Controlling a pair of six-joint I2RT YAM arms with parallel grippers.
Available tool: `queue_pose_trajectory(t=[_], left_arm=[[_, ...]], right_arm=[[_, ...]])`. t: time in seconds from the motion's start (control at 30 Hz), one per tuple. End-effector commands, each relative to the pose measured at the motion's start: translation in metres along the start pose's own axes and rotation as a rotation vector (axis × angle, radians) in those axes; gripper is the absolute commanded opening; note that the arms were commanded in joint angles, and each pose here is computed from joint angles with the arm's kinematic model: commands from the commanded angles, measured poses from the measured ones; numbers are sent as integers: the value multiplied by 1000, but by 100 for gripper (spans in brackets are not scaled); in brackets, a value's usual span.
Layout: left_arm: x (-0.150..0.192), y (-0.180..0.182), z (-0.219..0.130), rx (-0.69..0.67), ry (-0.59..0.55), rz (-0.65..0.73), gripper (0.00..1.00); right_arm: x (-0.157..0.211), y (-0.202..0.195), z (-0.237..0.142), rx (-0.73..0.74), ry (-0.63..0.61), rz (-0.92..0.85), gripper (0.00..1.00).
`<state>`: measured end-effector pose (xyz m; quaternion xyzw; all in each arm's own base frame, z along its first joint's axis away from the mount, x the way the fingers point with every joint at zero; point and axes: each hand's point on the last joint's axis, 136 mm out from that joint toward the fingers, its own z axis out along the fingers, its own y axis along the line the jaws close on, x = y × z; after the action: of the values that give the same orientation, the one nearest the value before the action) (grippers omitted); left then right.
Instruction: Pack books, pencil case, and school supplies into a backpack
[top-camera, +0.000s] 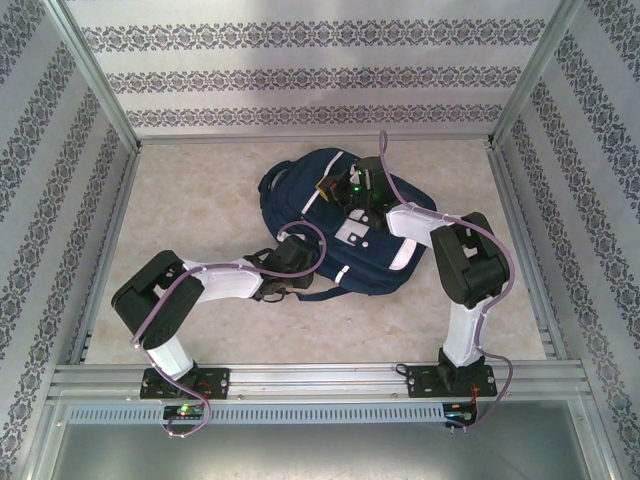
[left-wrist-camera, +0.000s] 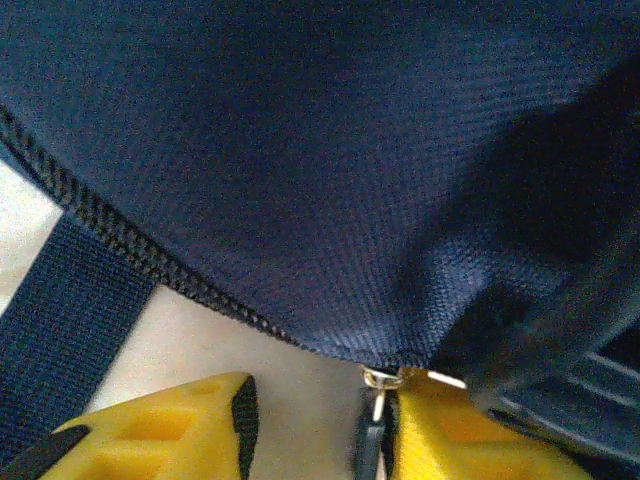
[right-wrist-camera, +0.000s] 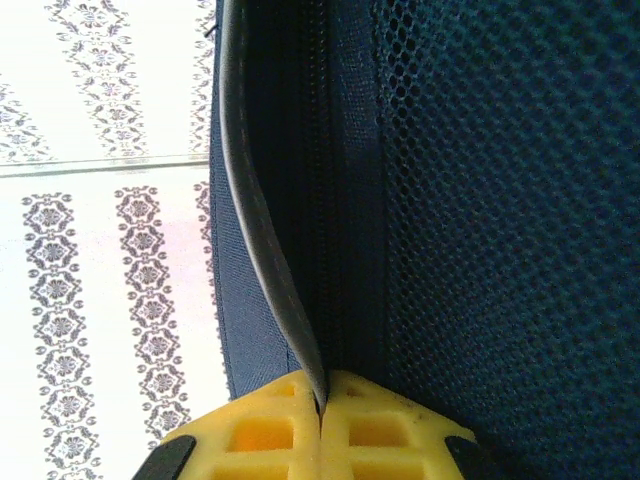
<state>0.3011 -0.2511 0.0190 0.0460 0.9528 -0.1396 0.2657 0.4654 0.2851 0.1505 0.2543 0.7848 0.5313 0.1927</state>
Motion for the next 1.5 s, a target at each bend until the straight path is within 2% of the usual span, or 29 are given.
queue_pose_trajectory(t=[0.0, 0.2, 0.37, 0.4, 0.43, 0.53, 0.63, 0.77, 0.87, 1.0, 1.1, 1.27, 1.37, 1.4, 1.47], left_arm=[[0, -38, 16, 140, 1, 32, 29], [0, -37, 13, 136, 3, 61, 10], [-2, -29, -2, 111, -16, 96, 0], [-1, -27, -5, 111, -15, 102, 0], [-1, -25, -7, 111, -12, 104, 0], [2, -26, -11, 137, 4, 103, 0], [4, -28, -12, 151, 14, 103, 0], [5, -29, -13, 166, 18, 98, 0], [3, -32, -14, 188, 16, 87, 0], [1, -40, -16, 231, 23, 75, 0], [2, -45, -18, 263, 29, 66, 0], [5, -46, -20, 279, 36, 65, 0], [7, -47, -22, 284, 44, 69, 0], [7, -47, -23, 286, 45, 69, 0], [6, -48, -23, 291, 45, 69, 0]], right_arm=[[-13, -24, 0, 36, -34, 42, 0], [-12, -25, -2, 43, -22, 22, 0], [-17, -31, -21, 151, -37, -97, 0], [-18, -34, -27, 199, -40, -133, 3], [-20, -38, -33, 256, -40, -169, 15], [-24, -40, -54, 401, -55, -295, 41], [-31, -34, -81, 497, -113, -395, 53], [-32, -21, -114, 539, -146, -465, 57], [-9, -14, -130, 500, -121, -493, 57], [43, -18, -149, 429, -35, -494, 57], [77, -41, -170, 460, 4, -554, 63], [95, -74, -218, 571, -88, -679, 72], [98, -101, -238, 565, -143, -540, 56], [100, -109, -241, 551, -147, -497, 46], [101, -122, -247, 509, -161, -414, 11]])
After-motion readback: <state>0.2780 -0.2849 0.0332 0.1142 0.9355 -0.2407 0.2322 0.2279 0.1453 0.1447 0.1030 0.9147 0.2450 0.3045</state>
